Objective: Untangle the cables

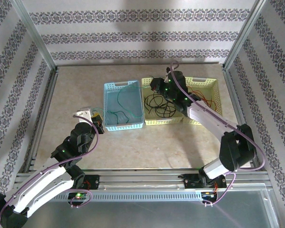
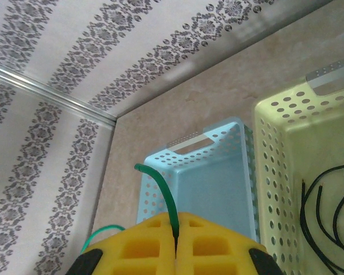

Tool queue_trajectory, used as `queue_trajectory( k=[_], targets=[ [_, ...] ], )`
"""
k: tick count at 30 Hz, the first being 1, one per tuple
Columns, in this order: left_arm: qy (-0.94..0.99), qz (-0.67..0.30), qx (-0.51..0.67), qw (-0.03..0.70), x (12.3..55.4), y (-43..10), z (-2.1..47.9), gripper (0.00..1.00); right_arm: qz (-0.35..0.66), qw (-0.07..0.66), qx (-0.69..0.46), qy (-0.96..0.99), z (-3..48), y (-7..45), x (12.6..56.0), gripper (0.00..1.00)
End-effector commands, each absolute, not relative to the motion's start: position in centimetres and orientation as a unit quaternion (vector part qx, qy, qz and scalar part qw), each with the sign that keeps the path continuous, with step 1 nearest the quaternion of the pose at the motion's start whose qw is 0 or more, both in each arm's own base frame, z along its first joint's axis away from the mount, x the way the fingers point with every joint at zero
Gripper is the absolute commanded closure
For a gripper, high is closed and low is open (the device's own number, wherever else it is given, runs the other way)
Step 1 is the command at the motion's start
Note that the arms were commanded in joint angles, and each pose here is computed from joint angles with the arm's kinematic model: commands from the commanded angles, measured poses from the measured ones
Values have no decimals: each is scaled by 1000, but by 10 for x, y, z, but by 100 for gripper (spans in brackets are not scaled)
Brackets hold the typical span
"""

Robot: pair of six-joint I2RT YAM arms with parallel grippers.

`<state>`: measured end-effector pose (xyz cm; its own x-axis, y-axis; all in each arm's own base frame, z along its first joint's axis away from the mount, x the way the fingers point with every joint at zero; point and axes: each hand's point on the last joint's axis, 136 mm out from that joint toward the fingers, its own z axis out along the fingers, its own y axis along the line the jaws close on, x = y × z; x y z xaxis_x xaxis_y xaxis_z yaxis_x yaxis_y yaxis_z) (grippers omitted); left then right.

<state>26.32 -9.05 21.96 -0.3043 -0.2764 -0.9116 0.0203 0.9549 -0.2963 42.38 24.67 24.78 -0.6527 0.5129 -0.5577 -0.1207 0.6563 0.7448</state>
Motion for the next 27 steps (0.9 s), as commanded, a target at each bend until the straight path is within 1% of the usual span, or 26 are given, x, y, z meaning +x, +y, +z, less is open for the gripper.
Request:
queue_trajectory(
  k=[1, 6, 11, 12, 13, 15, 18, 20, 22, 25, 27],
  targets=[
    [797, -139, -88, 582, 263, -90, 226, 100, 404, 404, 125, 811, 245, 261, 436, 100],
    [798, -145, -84, 579, 263, -93, 225, 100, 390, 376, 114, 833, 207, 281, 438, 100],
    [798, -156, -79, 576, 263, -98, 225, 100, 388, 355, 91, 846, 187, 303, 437, 100],
    [799, -159, -75, 575, 263, -100, 225, 100, 388, 352, 84, 847, 185, 308, 437, 98],
    [800, -163, -71, 573, 263, -103, 224, 100, 389, 350, 76, 849, 184, 312, 435, 94],
    [803, -173, -58, 568, 264, -110, 224, 100, 389, 348, 58, 851, 185, 321, 433, 76],
    [808, -192, -34, 557, 265, -123, 223, 100, 395, 347, 33, 850, 192, 329, 430, 57],
    [809, -208, -15, 550, 264, -132, 222, 100, 397, 348, 13, 849, 199, 331, 428, 48],
    [807, -225, 1, 546, 264, -142, 224, 100, 391, 355, -10, 849, 208, 331, 425, 43],
    [803, -249, 25, 540, 262, -154, 226, 100, 380, 368, -31, 848, 222, 322, 418, 42],
    [798, -267, 42, 539, 260, -163, 230, 100, 392, 371, -53, 840, 235, 319, 405, 42]
  ],
)
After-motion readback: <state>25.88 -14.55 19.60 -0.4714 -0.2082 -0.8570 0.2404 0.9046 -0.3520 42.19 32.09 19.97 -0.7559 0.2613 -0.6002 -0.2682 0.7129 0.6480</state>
